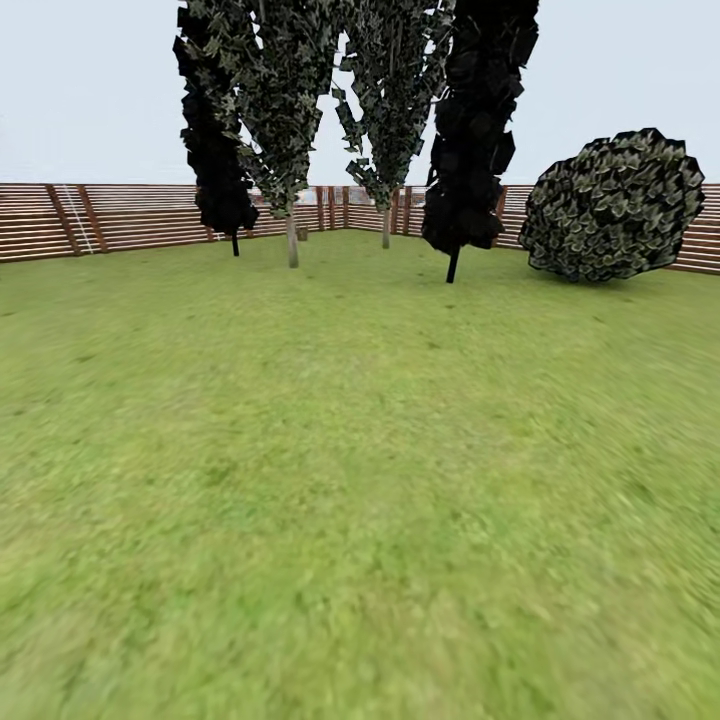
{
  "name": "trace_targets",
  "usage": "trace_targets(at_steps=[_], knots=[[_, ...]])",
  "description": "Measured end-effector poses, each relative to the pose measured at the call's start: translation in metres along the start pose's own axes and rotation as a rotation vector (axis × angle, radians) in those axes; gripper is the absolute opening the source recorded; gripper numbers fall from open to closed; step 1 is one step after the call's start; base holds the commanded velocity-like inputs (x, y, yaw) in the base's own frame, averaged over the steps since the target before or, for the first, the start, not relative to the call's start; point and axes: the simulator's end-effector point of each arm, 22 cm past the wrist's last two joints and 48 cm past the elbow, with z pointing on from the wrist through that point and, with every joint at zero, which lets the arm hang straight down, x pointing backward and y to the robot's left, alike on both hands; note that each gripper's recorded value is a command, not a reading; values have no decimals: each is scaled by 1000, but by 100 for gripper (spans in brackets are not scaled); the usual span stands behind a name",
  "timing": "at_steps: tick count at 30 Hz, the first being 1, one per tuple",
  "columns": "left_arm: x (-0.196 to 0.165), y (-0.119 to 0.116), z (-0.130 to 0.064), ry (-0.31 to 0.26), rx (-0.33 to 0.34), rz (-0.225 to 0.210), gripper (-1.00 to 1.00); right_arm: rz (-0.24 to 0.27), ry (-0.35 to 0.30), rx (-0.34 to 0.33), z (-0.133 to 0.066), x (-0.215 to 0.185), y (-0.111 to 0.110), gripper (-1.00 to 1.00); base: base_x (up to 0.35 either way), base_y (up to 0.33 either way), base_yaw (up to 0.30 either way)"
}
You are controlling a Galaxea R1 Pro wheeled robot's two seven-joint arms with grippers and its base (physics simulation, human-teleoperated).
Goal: Take the three Easter eggs out of the wicker basket on the lawn in the garden, then place them on the lawn next to a single tree (choose any tree) so that all three eggs are next to the same tree and none are left in the basket.
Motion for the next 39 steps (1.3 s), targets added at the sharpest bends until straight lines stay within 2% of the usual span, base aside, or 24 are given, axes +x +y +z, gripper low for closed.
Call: trace_targets(at_steps=[39], knots=[[0,1,0,0,-1,0,100,0,0,0,0,0,0,100,325,0,0]])
